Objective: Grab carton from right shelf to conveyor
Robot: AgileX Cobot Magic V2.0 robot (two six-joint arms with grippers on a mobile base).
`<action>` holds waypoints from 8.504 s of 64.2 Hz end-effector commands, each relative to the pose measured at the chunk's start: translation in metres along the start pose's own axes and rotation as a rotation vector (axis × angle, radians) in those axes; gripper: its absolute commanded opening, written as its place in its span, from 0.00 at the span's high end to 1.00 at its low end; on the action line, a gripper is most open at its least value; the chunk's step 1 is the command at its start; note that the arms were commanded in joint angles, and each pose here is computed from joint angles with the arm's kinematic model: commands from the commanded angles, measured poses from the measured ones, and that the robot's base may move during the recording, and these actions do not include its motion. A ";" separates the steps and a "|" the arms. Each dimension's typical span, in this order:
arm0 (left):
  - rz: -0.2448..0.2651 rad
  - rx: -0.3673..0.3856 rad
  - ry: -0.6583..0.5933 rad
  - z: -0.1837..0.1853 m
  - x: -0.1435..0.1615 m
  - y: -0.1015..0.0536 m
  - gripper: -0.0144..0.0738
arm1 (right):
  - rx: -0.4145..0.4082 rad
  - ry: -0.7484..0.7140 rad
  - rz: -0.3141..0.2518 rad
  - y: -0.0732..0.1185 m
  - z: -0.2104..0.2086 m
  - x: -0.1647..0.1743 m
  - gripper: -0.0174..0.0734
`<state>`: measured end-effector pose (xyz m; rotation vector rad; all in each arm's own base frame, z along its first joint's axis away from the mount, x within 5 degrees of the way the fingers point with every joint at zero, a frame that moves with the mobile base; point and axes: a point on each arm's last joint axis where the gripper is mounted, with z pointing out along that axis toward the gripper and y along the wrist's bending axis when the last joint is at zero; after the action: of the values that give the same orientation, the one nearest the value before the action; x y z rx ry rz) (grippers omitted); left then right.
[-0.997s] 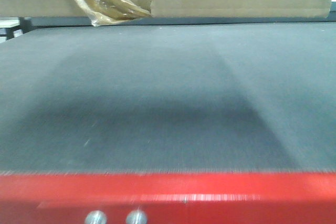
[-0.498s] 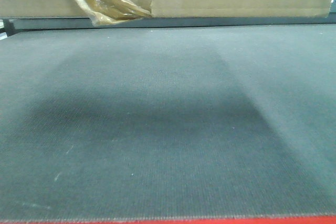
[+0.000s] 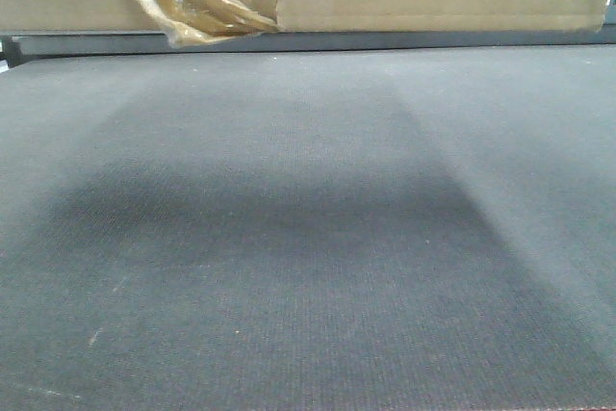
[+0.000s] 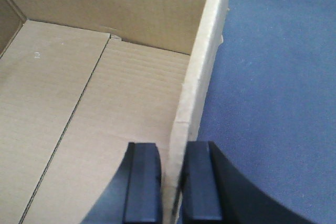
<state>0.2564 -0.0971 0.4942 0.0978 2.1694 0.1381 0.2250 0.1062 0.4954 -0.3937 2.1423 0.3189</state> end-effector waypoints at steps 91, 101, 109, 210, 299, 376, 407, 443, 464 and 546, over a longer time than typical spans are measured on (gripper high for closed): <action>-0.016 -0.027 0.247 0.132 0.016 -0.008 0.85 | 0.051 0.170 0.001 -0.020 0.163 0.010 0.88; 0.000 -0.021 0.235 0.150 0.017 -0.014 0.85 | 0.056 0.188 0.005 -0.023 0.185 0.016 0.88; 0.017 -0.032 0.234 0.159 0.019 -0.016 0.73 | 0.056 0.186 0.005 -0.023 0.186 0.016 0.84; -0.194 0.001 -0.159 0.016 0.235 0.070 0.86 | 0.286 -0.173 0.105 -0.064 0.009 0.212 0.89; -0.200 -0.006 -0.590 -0.066 0.272 0.076 0.86 | 0.304 -0.698 -0.012 -0.034 -0.082 0.251 0.89; -0.114 -0.096 -0.705 -0.002 0.353 0.060 0.86 | 0.304 -0.703 -0.013 -0.034 -0.082 0.250 0.89; -0.114 -0.096 -0.705 -0.002 0.353 0.060 0.86 | 0.304 -0.703 -0.013 -0.034 -0.082 0.250 0.89; -0.114 -0.096 -0.705 -0.002 0.353 0.060 0.86 | 0.386 -0.661 0.113 -0.048 -0.045 0.281 0.89; -0.114 -0.096 -0.705 -0.002 0.353 0.060 0.86 | 0.418 -0.680 0.074 -0.053 -0.013 0.335 0.89; -0.114 -0.096 -0.705 -0.002 0.353 0.060 0.86 | 0.423 -0.686 0.068 -0.054 -0.008 0.342 0.89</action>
<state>0.0564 0.0056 0.2129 -0.0340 1.4858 0.1223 0.0568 -0.0002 0.2096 0.0401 1.5255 0.0321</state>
